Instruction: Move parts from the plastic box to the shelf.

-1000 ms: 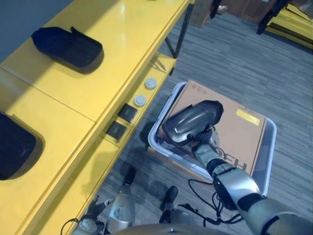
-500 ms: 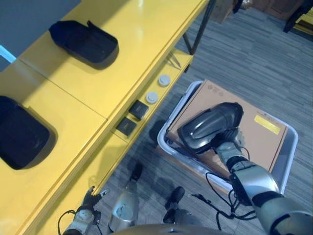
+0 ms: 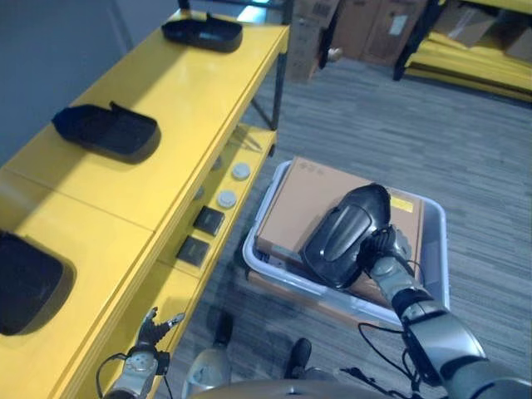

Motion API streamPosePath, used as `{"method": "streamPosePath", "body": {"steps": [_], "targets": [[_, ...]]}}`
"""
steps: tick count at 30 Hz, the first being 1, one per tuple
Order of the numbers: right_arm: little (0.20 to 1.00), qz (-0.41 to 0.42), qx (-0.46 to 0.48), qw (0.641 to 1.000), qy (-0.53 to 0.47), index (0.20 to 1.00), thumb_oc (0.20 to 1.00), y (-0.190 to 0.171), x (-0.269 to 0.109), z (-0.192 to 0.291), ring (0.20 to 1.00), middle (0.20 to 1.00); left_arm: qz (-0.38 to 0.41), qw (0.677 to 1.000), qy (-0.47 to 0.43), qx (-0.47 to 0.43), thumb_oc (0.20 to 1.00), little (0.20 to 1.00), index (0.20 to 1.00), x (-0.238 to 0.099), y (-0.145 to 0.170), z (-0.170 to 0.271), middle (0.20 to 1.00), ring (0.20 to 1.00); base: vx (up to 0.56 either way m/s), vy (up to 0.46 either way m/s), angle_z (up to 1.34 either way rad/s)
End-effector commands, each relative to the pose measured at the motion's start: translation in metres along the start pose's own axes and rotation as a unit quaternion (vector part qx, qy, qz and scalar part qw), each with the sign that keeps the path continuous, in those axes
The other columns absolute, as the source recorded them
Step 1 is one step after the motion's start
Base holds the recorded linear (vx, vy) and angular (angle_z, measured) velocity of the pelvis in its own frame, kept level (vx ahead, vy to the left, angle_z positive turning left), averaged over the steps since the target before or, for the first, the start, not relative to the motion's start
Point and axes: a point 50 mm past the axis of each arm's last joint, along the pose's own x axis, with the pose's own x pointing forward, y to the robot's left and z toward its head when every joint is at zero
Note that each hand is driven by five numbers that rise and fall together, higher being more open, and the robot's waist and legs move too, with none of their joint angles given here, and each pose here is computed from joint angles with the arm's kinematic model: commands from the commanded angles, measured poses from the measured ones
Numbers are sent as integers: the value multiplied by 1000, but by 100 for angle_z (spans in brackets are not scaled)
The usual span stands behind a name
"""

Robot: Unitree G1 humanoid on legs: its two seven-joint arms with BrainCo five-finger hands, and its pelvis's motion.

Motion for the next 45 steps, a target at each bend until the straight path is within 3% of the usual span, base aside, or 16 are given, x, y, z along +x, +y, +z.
{"method": "streamPosePath", "body": {"steps": [1, 10, 16, 22, 28, 36, 45], "targets": [[200, -68, -104, 986, -114, 200, 200, -49, 21, 22, 200, 200, -15, 997, -57, 46, 1000, 1000, 1000, 7, -1, 25, 1000, 1000, 16, -22, -68], [200, -157, -219, 914, -303, 200, 200, -115, 15, 81, 200, 200, -72, 982, -172, 38, 1000, 1000, 1000, 3, -16, 82, 1000, 1000, 11, -26, -24], [200, -182, -243, 875, -378, 200, 200, -130, 2, 116, 200, 200, -151, 943, -293, -45, 1000, 1000, 1000, -19, -31, 151, 1000, 1000, 3, -10, -5], [200, -189, -171, 872, -417, 200, 200, -127, -18, 133, 200, 200, -176, 891, -409, -92, 1000, 1000, 1000, -52, -29, 210, 1000, 1000, 0, 0, 0], [200, -155, -118, 866, -460, 200, 200, -105, -37, 151, 200, 200, -216, 849, -469, -110, 1000, 1000, 1000, -80, -31, 237, 1000, 1000, -3, -8, 3], [200, -128, -97, 855, -494, 200, 200, -92, -48, 167, 200, 200, -233, 835, -487, -102, 1000, 1000, 1000, -90, -34, 245, 1000, 1000, -6, -3, 7], [200, -75, -121, 829, -540, 200, 200, -73, -62, 183, 200, 200, -298, 801, -496, -153, 1000, 1000, 1000, -107, -36, 260, 1000, 1000, -11, 9, 6]]}}
